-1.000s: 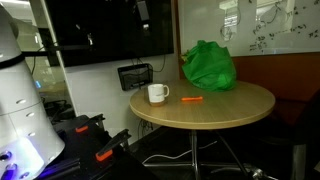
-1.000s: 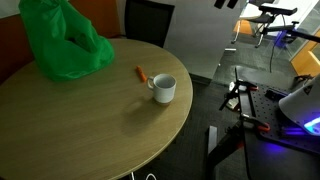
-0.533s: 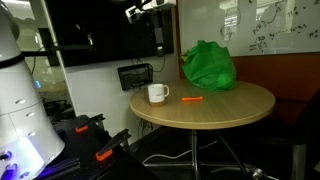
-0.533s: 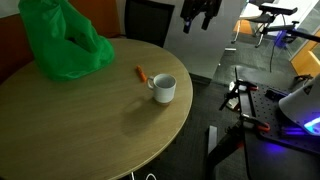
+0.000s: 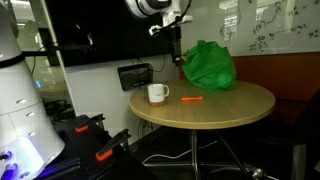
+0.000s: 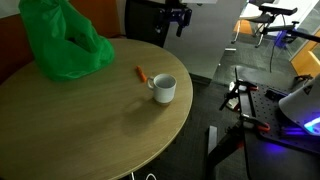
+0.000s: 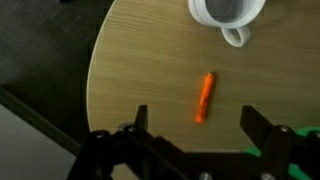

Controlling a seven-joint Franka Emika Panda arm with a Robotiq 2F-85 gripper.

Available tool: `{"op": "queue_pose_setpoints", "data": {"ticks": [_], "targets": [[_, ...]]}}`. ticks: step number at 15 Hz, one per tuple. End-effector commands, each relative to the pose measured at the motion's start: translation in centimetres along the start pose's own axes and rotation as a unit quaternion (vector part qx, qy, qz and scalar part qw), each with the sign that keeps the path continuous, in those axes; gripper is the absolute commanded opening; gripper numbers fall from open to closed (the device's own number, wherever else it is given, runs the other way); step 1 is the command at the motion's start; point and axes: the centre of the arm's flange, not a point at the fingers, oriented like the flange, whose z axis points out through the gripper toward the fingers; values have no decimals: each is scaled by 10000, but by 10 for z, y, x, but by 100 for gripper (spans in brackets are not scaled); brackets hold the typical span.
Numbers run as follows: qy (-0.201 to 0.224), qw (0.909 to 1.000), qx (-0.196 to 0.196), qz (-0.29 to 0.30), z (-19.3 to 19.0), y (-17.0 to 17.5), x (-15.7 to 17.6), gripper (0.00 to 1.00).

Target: Put the orange sharpie in the mug

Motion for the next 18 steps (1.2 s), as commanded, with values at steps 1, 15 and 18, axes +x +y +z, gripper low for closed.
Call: {"op": "queue_pose_setpoints", "data": {"ticks": [1, 15, 18], "targets": [[31, 10000, 18, 5, -2, -1, 1, 100], [-253, 9991, -202, 258, 53, -30, 30, 100], [-314, 9979, -349, 453, 89, -50, 43, 100]]}}
